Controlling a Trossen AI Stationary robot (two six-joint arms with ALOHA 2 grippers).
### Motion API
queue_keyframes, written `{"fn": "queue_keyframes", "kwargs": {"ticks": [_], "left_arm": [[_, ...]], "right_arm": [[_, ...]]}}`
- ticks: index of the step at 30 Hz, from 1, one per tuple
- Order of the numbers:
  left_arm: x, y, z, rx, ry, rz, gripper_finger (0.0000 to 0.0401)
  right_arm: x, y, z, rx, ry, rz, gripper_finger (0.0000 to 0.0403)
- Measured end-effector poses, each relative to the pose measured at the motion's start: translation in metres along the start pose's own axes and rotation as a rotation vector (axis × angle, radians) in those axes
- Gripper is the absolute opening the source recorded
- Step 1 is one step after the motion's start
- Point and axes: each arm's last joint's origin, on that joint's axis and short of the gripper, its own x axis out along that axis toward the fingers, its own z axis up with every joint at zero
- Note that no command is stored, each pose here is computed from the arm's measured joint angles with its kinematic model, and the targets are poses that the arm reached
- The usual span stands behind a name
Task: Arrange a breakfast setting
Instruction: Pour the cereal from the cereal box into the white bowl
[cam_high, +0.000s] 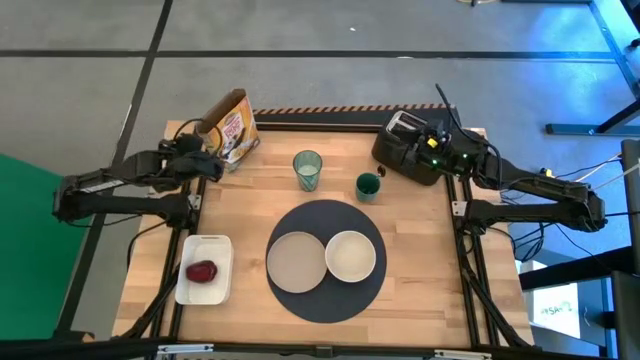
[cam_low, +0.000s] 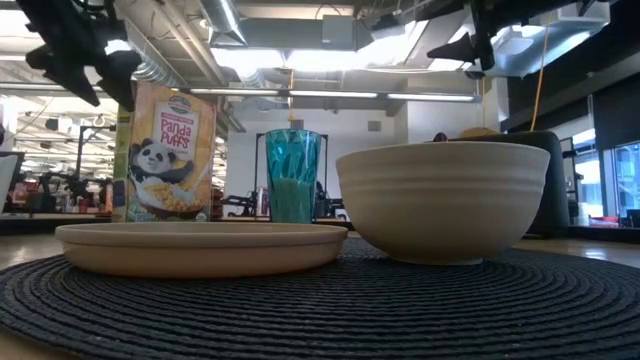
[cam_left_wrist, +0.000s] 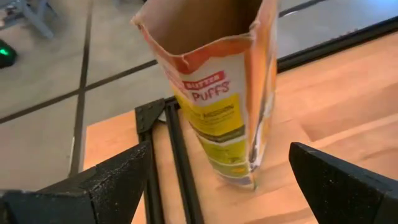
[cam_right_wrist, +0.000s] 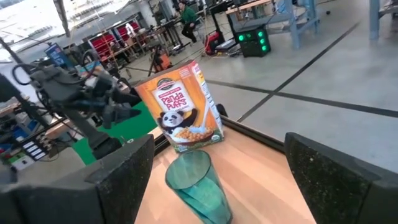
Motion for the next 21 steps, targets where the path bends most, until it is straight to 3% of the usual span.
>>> {"fn": "queue_keyframes", "kwargs": {"ticks": [6,13,21], "left_arm": [[0.019,-0.008,0.007,0.047,0.003,-0.077,0.0374],[0.037,0.003,0.009,-0.058,0.075,0.022,0.0374],[0.053,0.006,0.031,-0.057,0.010,-0.091,0.0350]], "right_arm": [[0.000,0.001,0.000,0.000,0.011,0.024,0.0349],[0.000,0.002,-0.001,0.010,0.029,0.059,0.0349],[0.000,0.002,-0.001,0.001,0.029,0.063,0.0349]]}}
